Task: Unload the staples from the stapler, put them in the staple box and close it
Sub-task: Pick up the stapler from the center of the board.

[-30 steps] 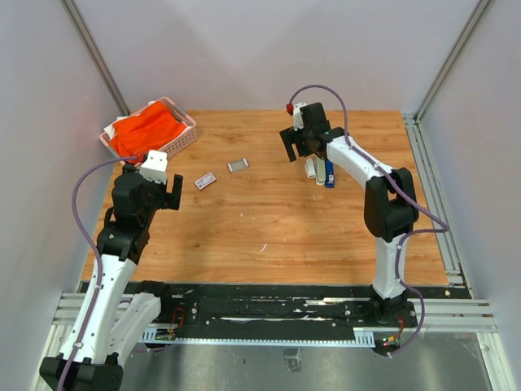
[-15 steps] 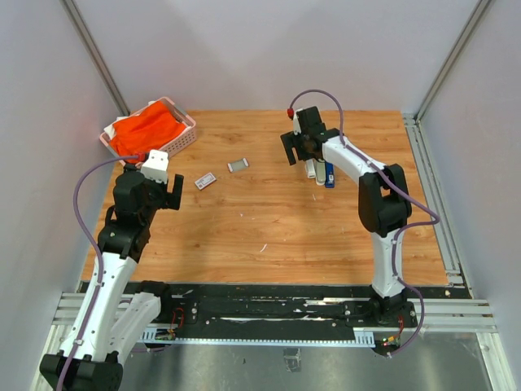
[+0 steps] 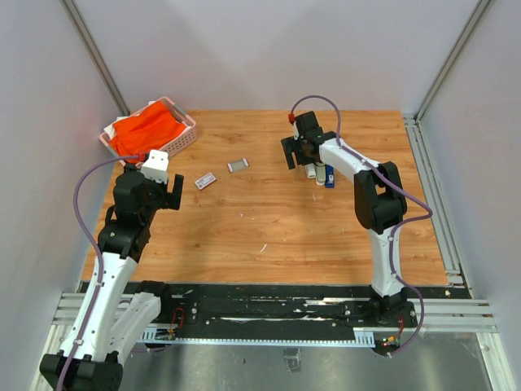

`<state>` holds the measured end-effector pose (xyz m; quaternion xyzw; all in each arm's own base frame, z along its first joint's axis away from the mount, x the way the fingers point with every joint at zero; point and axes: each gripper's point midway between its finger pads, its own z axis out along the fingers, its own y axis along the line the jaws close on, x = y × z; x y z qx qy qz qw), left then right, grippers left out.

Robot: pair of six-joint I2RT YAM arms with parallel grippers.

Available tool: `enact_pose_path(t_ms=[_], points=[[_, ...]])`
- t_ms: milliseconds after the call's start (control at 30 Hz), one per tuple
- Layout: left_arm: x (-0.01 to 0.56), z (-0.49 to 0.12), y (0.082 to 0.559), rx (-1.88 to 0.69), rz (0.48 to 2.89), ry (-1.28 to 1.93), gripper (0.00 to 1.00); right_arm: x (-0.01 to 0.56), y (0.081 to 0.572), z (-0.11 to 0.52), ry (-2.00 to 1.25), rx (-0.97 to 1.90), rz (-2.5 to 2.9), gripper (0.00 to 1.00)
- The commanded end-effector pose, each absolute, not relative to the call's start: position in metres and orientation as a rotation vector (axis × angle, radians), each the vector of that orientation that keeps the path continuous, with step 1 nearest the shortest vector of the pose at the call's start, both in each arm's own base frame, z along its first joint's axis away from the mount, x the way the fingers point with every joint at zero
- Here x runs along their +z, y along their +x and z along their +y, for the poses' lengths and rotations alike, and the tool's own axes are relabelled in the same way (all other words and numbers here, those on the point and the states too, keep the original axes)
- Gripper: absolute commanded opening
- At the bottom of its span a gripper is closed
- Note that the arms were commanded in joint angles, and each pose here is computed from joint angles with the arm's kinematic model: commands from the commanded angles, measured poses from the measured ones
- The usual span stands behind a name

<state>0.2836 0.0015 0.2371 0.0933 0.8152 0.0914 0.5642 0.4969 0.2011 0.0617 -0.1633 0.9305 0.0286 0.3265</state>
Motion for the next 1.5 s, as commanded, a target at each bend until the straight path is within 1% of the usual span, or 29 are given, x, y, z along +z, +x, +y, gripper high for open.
enact_pose_path(t_ms=[0, 200, 400, 933, 1267, 1467], points=[[0.241, 0.004, 0.284, 0.225, 1.902, 0.218, 0.98, 0.052, 0.489, 0.195, -0.383, 0.039, 2.482, 0.80], [0.240, 0.003, 0.285, 0.225, 1.903, 0.220, 0.98, 0.061, 0.490, 0.195, -0.373, 0.046, 2.467, 0.80], [0.239, 0.003, 0.285, 0.224, 1.904, 0.220, 0.98, 0.068, 0.491, 0.187, -0.351, -0.013, 2.451, 0.80], [0.238, 0.004, 0.286, 0.227, 1.904, 0.223, 0.98, 0.085, 0.484, 0.202, -0.406, 0.026, 2.421, 0.81], [0.239, 0.003, 0.285, 0.227, 1.902, 0.224, 0.98, 0.072, 0.486, 0.189, -0.369, -0.091, 2.441, 0.81], [0.239, 0.004, 0.285, 0.227, 1.900, 0.223, 0.98, 0.071, 0.487, 0.190, -0.376, -0.086, 2.443, 0.80]])
